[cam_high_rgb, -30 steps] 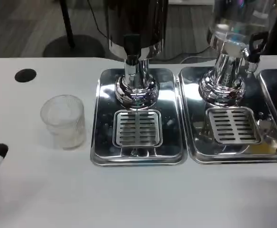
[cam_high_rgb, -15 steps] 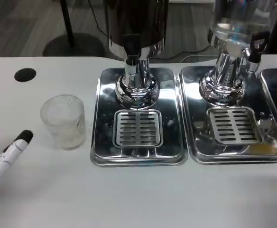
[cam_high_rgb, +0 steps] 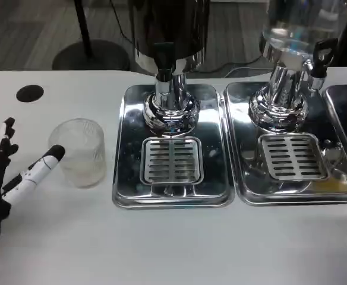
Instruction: Grasp the cup under the faucet to collect the drink, then remove the cup.
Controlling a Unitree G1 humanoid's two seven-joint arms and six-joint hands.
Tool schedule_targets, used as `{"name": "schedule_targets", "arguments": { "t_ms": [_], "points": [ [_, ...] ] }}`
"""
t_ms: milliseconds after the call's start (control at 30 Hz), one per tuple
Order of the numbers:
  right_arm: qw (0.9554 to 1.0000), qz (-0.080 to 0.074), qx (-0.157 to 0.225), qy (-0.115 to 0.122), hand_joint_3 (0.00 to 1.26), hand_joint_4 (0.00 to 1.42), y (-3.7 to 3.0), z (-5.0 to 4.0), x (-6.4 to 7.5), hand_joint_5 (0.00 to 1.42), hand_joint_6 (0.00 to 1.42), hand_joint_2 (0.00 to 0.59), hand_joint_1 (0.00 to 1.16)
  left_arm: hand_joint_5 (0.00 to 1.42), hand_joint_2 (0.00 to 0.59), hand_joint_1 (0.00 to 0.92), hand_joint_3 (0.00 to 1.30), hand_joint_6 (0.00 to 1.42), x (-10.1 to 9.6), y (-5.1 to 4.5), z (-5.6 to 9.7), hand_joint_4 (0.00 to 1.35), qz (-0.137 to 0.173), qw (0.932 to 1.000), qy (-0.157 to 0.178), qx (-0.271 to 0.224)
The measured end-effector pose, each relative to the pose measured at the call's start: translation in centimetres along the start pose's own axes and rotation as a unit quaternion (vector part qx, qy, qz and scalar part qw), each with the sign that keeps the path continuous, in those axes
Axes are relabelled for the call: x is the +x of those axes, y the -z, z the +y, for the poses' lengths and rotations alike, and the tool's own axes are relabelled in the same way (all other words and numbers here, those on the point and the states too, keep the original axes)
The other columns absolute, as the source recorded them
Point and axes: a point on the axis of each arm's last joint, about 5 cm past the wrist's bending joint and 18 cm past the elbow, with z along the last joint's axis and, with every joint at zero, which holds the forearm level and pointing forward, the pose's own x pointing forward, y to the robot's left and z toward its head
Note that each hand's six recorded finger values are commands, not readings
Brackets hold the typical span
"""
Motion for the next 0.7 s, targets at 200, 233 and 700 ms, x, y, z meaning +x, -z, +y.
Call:
{"name": "schedule_targets", "arguments": {
  "t_ms": [200, 233, 700],
  "points": [
    [1.0, 0.0, 0.002, 0.002, 0.32, 0.24, 0.0, -0.02, 0.1, 0.14, 0.04, 0.518, 0.7, 0.1, 0.072, 0.258, 0.0, 0.11, -0.1, 0.2, -0.4, 0.0, 0.005, 0.9999, 0.009, 0.009],
    [1.0, 0.0, 0.002, 0.003, 0.32, 0.24, 0.0, -0.04, 0.1, 0.14, 0.04, 0.518, 0.7, 0.1, 0.071, 0.258, 0.0, 0.11, -0.1, 0.21, -0.5, 0.0, 0.006, 0.9998, 0.012, 0.012],
    [0.9999, -0.007, 0.005, 0.01, 0.32, 0.25, -0.12, -0.1, 0.6, 0.14, 0.04, 0.517, 0.7, 0.1, 0.085, 0.304, 0.0, 0.13, 0.3, -0.22, -1.4, 0.0, -0.002, 0.9984, 0.038, 0.043]
  ]
}}
